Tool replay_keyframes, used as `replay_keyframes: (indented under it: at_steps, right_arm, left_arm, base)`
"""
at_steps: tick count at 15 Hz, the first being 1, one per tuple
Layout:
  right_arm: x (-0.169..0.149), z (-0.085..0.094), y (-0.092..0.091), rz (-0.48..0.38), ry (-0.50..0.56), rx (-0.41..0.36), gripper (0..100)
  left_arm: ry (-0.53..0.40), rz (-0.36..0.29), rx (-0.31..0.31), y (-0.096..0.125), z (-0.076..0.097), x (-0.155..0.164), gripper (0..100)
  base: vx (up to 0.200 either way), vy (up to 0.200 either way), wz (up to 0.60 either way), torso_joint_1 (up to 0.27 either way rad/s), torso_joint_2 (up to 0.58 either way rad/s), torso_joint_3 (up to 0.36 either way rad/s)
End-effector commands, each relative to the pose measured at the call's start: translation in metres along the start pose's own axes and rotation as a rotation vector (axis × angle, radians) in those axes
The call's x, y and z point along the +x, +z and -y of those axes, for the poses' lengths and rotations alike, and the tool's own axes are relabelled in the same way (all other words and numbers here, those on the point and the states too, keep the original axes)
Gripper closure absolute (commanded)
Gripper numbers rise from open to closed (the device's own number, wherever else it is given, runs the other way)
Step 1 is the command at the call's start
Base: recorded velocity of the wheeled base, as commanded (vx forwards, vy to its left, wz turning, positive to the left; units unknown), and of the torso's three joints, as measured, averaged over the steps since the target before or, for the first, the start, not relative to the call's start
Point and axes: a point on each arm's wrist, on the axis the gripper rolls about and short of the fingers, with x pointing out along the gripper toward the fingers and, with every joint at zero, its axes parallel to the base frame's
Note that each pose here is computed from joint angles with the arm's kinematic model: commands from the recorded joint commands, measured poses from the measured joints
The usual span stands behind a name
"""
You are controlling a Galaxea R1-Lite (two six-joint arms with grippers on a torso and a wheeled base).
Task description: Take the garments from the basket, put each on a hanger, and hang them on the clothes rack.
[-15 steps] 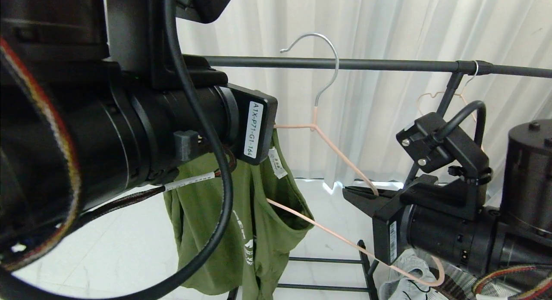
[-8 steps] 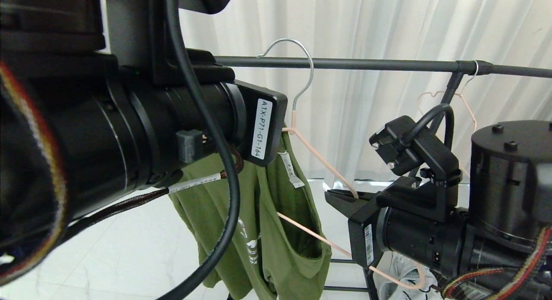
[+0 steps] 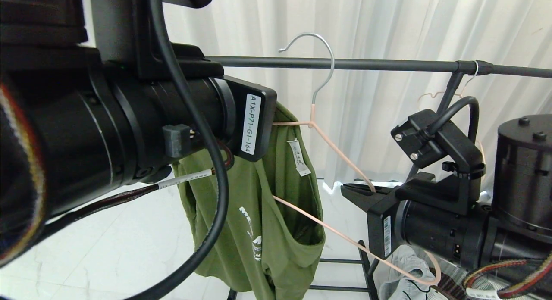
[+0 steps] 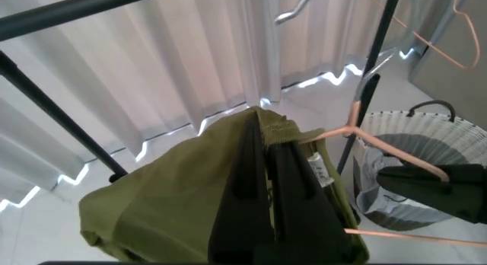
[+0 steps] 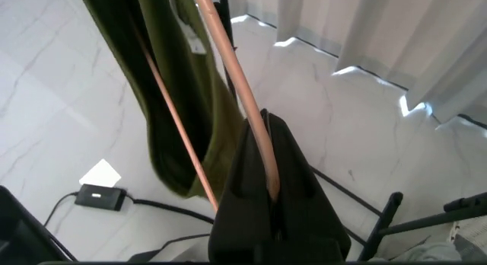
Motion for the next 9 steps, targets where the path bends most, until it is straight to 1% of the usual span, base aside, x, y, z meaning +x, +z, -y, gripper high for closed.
replay_keyframes:
  at_steps: [1, 4, 6, 9]
  right_arm:
    - [-0.006, 0.004, 0.001, 0.007, -0.006, 0.004, 100]
    - [-0.013, 0.015, 0.001, 0.016, -0.064, 0.013, 100]
    - [-0.019, 0.023, 0.006, 0.041, -0.083, 0.027, 100]
    - [-0.029, 0.030, 0.011, 0.063, -0.110, 0.040, 100]
  left_arm:
    - [0.019, -0.003, -0.004, 0.000, -0.005, 0.001, 100]
    - [0.069, -0.003, -0.015, 0.000, -0.017, 0.002, 100]
    - [0.110, -0.011, -0.018, -0.002, -0.022, 0.004, 100]
    - [0.120, -0.012, -0.018, -0.001, -0.022, 0.005, 100]
  base:
    - [0.000, 0.000, 0.00, 0.000, 0.00, 0.000]
    - [0.000, 0.000, 0.00, 0.000, 0.00, 0.000]
    - [0.000, 0.000, 0.00, 0.000, 0.00, 0.000]
    - [0.000, 0.000, 0.00, 0.000, 0.00, 0.000]
